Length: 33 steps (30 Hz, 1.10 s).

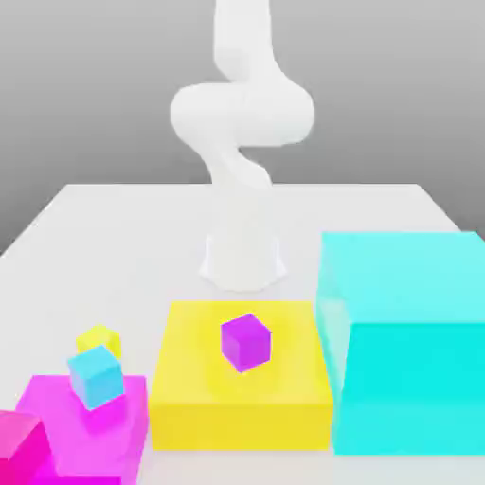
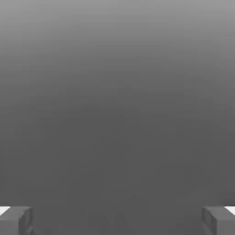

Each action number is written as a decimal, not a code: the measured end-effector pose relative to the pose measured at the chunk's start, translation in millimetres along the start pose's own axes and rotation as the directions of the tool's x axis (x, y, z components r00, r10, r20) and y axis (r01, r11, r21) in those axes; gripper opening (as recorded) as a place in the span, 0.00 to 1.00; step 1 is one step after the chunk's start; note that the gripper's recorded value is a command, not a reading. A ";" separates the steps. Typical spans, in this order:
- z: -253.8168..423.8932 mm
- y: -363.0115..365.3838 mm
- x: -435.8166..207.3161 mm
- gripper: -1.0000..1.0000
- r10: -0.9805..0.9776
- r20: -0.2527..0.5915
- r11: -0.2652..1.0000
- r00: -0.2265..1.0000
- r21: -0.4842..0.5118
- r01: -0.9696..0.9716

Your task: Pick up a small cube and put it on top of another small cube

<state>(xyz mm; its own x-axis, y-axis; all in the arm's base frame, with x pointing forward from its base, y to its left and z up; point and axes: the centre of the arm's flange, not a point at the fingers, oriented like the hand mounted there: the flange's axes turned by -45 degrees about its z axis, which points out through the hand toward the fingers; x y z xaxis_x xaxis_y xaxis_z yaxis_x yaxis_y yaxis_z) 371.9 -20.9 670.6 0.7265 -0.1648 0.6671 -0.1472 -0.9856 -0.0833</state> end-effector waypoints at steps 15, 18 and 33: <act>218.8 162.2 -128.0 0.50 0.823 0.076 0.543 0.563 -0.393 -0.742; 244.6 192.2 -171.1 0.50 0.917 0.023 0.363 0.399 -0.466 -0.807; 312.1 267.8 -380.3 0.50 0.911 -0.328 -0.404 -0.250 -0.586 -0.703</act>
<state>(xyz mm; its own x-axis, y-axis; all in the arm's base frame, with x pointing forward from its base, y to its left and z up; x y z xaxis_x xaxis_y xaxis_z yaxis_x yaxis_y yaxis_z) 265.6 -233.9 163.6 -0.5358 -0.8444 0.0001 -0.8444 0.5358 -0.0012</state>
